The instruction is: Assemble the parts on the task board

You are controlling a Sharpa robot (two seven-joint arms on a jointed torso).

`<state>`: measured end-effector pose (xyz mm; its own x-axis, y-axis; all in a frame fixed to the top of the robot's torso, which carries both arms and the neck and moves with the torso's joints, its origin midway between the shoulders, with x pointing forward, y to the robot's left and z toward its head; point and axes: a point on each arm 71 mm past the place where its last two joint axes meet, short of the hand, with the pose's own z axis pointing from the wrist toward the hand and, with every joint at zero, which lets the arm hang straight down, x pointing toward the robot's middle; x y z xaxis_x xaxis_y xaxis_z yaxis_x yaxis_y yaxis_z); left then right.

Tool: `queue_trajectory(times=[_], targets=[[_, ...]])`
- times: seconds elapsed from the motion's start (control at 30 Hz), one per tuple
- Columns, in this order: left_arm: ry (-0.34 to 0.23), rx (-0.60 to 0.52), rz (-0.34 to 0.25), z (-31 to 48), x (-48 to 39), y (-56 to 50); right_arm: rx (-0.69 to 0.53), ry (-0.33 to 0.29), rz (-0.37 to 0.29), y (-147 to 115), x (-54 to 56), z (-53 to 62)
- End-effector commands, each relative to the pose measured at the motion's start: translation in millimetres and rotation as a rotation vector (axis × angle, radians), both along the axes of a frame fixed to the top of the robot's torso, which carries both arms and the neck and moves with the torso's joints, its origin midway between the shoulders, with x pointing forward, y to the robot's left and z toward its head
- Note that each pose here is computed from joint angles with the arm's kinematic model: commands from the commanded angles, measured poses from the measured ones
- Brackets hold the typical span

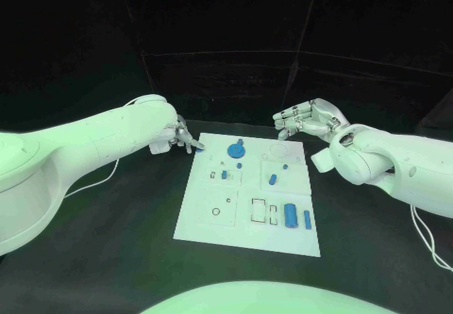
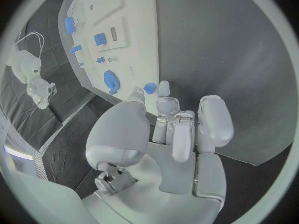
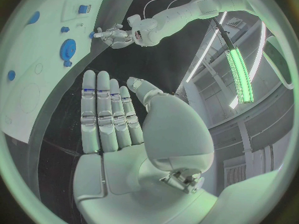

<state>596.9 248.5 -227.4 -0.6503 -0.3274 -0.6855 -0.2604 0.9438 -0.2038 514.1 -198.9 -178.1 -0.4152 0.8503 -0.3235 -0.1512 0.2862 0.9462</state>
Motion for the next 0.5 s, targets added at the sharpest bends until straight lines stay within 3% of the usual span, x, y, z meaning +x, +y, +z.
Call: queue_trajectory(times=[0.03, 0.5], targets=[[0.019, 0.005, 0.001, -0.9, 0.2, -1.1, 0.004, -0.008, 0.006, 1.6, 0.1, 1.8], [-0.017, -0.008, 0.008, -0.7, 4.4, -6.4, 0.005, -0.008, 0.010, 3.2, 0.2, 1.7]])
